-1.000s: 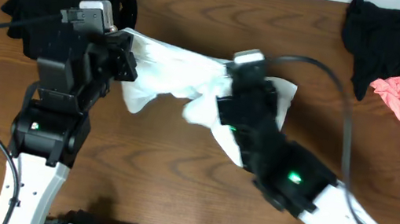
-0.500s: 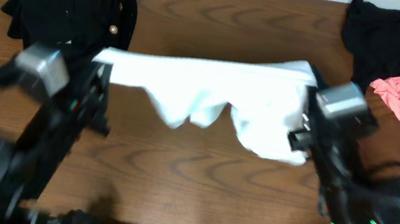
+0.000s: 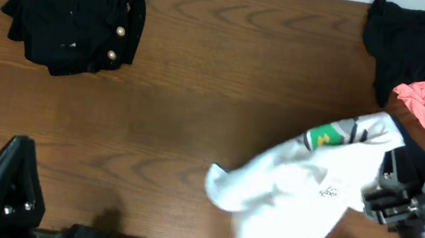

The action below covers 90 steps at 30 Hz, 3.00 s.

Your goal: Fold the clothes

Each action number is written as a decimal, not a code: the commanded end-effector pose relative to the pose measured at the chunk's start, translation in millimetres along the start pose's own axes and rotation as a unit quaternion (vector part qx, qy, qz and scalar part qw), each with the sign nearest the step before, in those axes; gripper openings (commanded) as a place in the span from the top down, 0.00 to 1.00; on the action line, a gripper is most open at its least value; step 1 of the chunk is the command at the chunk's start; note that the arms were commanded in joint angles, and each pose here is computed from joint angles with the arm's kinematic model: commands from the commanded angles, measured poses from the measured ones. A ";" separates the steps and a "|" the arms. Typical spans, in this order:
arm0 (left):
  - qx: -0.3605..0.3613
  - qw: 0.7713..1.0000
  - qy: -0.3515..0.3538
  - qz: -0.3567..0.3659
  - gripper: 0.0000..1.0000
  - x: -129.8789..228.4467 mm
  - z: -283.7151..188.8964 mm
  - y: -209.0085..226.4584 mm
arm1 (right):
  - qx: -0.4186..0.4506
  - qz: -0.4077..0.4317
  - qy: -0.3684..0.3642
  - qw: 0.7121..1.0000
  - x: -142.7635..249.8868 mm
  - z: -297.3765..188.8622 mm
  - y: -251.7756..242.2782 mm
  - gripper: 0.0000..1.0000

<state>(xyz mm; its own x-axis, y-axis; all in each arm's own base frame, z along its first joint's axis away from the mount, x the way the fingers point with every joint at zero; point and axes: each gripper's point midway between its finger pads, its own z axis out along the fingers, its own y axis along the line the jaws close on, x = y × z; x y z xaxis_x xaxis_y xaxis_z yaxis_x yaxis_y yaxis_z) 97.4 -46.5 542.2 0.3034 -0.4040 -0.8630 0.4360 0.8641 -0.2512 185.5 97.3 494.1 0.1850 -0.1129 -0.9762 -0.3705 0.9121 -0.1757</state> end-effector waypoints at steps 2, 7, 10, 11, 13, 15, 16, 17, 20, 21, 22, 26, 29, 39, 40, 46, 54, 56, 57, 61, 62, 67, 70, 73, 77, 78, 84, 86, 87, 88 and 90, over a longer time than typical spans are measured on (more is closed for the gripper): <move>-0.007 0.998 0.044 -0.037 0.94 21.8 15.1 8.2 | 0.004 0.019 0.026 0.999 8.5 -1.1 -2.1 0.99; 0.052 0.982 0.169 -0.074 0.94 80.7 38.2 -0.2 | 0.011 0.014 0.058 0.998 23.0 12.4 2.2 0.99; 0.042 0.963 0.245 -0.104 0.94 120.8 49.5 10.7 | 0.020 0.010 0.068 0.997 27.0 22.7 3.9 0.99; 0.037 0.955 0.270 -0.115 0.94 134.5 53.0 15.0 | 0.021 0.009 0.071 0.997 28.7 26.4 4.9 0.99; 0.032 0.939 0.316 -0.132 0.94 159.4 58.2 21.0 | 0.021 0.005 0.078 0.997 32.3 33.6 8.1 0.99; 0.041 0.922 0.360 -0.136 0.94 182.5 60.5 23.6 | 0.022 0.003 0.084 0.996 35.2 39.6 10.5 0.99; 0.044 0.913 0.382 -0.138 0.94 194.2 60.8 25.1 | 0.024 0.002 0.087 0.996 36.9 42.8 11.4 0.99; 0.047 0.903 0.403 -0.141 0.91 205.5 60.6 26.3 | 0.027 0.000 0.090 0.996 38.2 45.3 11.4 0.99; 0.063 0.874 0.457 -0.150 0.71 236.1 60.4 24.5 | 0.030 -0.003 0.097 0.995 42.2 51.8 13.5 0.99; 0.070 0.865 0.473 -0.152 0.63 245.7 60.8 22.5 | 0.030 -0.004 0.100 0.995 43.7 54.4 14.8 0.99; 0.078 0.856 0.486 -0.155 0.54 253.9 61.5 19.7 | 0.030 -0.004 0.100 0.994 44.2 56.0 15.5 0.99; 0.132 0.814 0.543 -0.157 0.37 293.3 63.8 -2.3 | 0.029 -0.007 0.106 0.994 47.8 62.2 18.8 0.99; 0.169 0.784 0.575 -0.161 0.35 319.7 63.4 -20.9 | 0.032 -0.009 0.109 0.993 49.6 63.8 18.1 0.99; 0.217 0.739 0.616 -0.165 0.35 371.2 68.1 -48.4 | 0.047 -0.011 0.116 0.992 53.0 65.4 11.2 0.99; 0.220 0.740 0.614 -0.164 0.35 372.9 70.2 -49.2 | 0.047 -0.012 0.117 0.992 53.5 65.7 11.4 0.99; 0.221 0.752 0.597 -0.171 0.35 373.4 83.9 -51.7 | 0.045 -0.016 0.126 0.991 58.9 69.2 13.9 0.99; 0.229 0.743 0.603 -0.181 0.35 373.0 79.3 -62.2 | 0.055 -0.023 0.142 0.988 68.4 79.8 14.8 0.99; 0.229 0.740 0.606 -0.181 0.35 371.6 76.4 -62.3 | 0.059 -0.026 0.147 0.987 71.9 82.6 12.9 0.99; 0.231 0.740 0.606 -0.178 0.35 370.4 74.9 -62.4 | 0.061 -0.026 0.149 0.987 72.8 83.4 12.3 0.99; 0.239 0.737 0.611 -0.165 0.35 364.5 64.7 -61.7 | 0.067 -0.027 0.154 0.985 75.9 85.7 8.5 0.99; 0.240 0.735 0.613 -0.163 0.34 363.4 62.1 -61.5 | 0.068 -0.027 0.154 0.985 76.0 85.7 8.0 0.99; 0.244 0.726 0.623 -0.159 0.35 364.0 53.4 -63.5 | 0.067 -0.026 0.153 0.986 75.7 85.8 8.3 0.99; 0.255 0.723 0.623 -0.156 0.35 368.9 54.3 -70.4 | 0.057 -0.025 0.152 0.986 75.5 86.3 11.8 0.99; 0.261 0.720 0.625 -0.147 0.35 378.8 55.8 -77.2 | 0.048 -0.021 0.151 0.987 75.3 86.7 14.9 0.99; 0.216 0.726 0.644 -0.108 0.35 406.0 58.6 -64.5 | 0.046 -0.021 0.151 0.987 75.3 86.8 15.6 0.99; 0.204 0.727 0.648 -0.101 0.35 412.0 59.6 -59.9 | 0.044 -0.021 0.150 0.987 75.2 86.9 16.4 0.99; 0.164 0.737 0.652 -0.077 0.35 434.6 69.6 -44.1 | 0.039 -0.021 0.150 0.988 75.2 87.0 17.9 0.99; 0.162 0.740 0.648 -0.081 0.35 439.6 75.1 -44.6 | 0.039 -0.020 0.150 0.988 75.2 87.1 17.9 0.99; 0.159 0.742 0.645 -0.086 0.35 441.5 78.1 -45.1 | 0.040 -0.020 0.150 0.988 75.2 87.1 17.8 0.99; 0.157 0.744 0.643 -0.090 0.35 443.3 80.8 -45.5 | 0.040 -0.020 0.150 0.988 75.2 87.1 17.8 0.99; 0.155 0.749 0.637 -0.096 0.35 445.0 85.9 -46.9 | 0.040 -0.021 0.150 0.988 75.2 87.1 17.7 0.99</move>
<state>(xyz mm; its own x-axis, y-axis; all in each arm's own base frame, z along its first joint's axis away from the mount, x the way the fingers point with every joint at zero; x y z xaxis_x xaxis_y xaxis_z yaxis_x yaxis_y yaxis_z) 277.4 -292.3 212.9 -0.7436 0.2986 -0.5983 0.6316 0.6076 -0.4817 274.4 142.1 416.9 -0.1029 -0.2869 -0.9524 -0.3006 0.9217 -0.2452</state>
